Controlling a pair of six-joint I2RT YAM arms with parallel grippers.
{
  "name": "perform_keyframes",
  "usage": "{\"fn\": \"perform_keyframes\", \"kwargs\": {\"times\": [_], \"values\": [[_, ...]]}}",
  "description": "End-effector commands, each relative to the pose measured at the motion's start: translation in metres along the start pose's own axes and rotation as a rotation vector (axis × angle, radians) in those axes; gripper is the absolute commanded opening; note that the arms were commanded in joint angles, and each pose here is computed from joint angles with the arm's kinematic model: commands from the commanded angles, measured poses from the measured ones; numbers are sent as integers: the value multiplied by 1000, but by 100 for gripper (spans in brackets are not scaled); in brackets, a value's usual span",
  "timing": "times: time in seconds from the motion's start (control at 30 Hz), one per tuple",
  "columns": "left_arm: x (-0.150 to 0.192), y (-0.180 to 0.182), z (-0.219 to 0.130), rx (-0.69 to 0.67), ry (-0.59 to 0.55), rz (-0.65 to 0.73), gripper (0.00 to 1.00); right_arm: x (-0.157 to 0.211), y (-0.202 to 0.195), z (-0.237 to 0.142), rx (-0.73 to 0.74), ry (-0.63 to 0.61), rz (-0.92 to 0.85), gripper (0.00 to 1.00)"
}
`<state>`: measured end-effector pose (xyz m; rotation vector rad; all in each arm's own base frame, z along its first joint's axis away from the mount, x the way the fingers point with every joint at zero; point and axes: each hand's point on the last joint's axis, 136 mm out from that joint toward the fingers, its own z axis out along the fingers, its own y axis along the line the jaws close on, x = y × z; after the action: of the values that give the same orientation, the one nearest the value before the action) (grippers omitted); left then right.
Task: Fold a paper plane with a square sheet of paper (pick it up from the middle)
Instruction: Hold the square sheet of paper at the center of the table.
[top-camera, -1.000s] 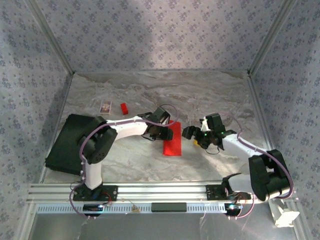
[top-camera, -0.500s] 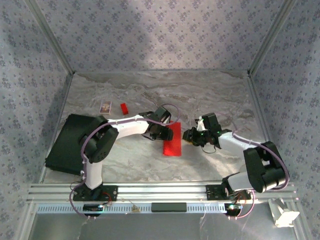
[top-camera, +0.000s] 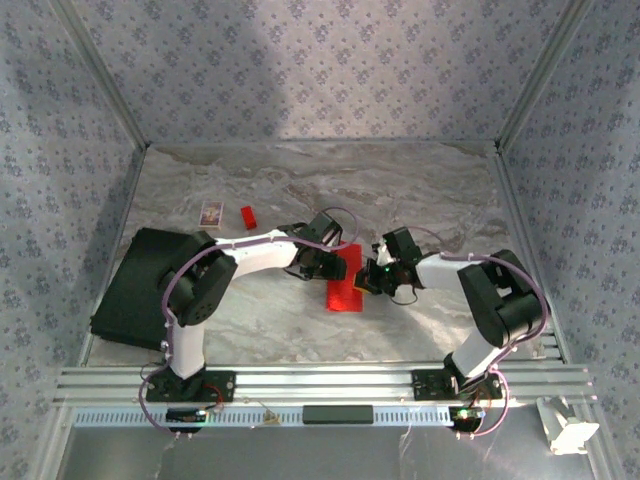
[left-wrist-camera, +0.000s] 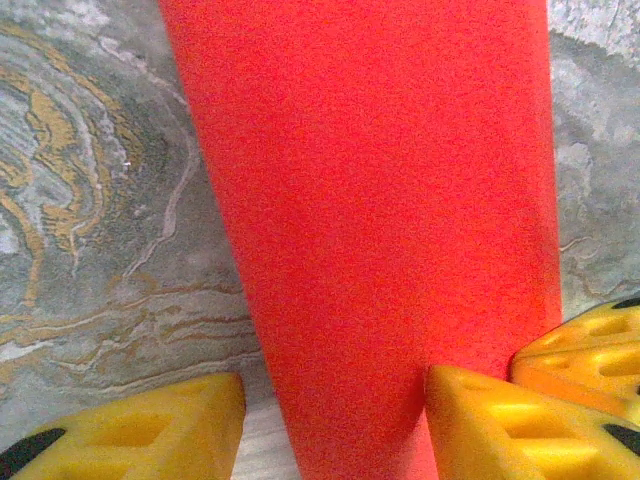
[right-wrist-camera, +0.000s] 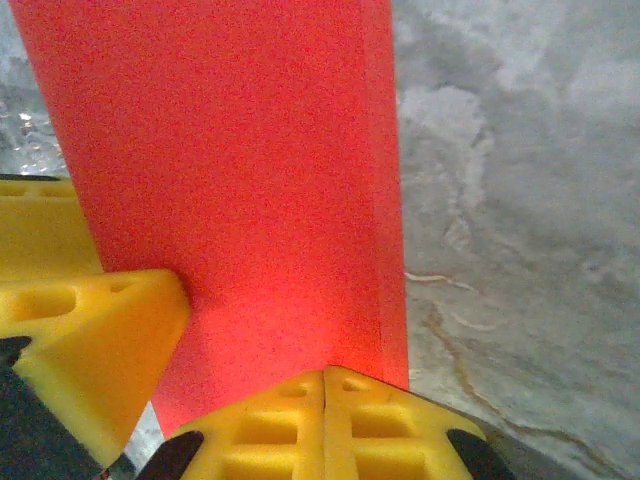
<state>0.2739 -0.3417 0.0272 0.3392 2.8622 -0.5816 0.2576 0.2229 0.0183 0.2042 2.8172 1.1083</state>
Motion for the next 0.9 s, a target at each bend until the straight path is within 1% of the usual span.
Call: {"fn": "perform_keyframes", "kwargs": {"times": [0.0, 0.1, 0.27, 0.33, 0.43, 0.6, 0.7, 0.87], "values": [[5, -1, 12, 4, -2, -18, 54, 10, -24, 4, 106, 55, -23, 5], [2, -5, 2, 28, -34, -44, 59, 18, -30, 4, 116, 101, -50, 5], [-6, -13, -23, 96, -115, -85, 66, 32, -13, 3, 13, 162, -103, 5], [-7, -15, -28, 147, -131, -115, 68, 35, -12, 3, 4, 171, -110, 5], [-6, -17, -27, 212, -118, -152, 67, 36, -15, 4, 2, 178, -104, 6], [-1, -17, -19, 238, -98, -190, 64, 33, -18, 3, 20, 158, -86, 6], [1, -12, -14, 222, -96, -215, 61, 32, -20, 4, 25, 148, -59, 7], [6, -7, -9, 209, -91, -228, 59, 32, -24, 4, 22, 124, -25, 7]]}}
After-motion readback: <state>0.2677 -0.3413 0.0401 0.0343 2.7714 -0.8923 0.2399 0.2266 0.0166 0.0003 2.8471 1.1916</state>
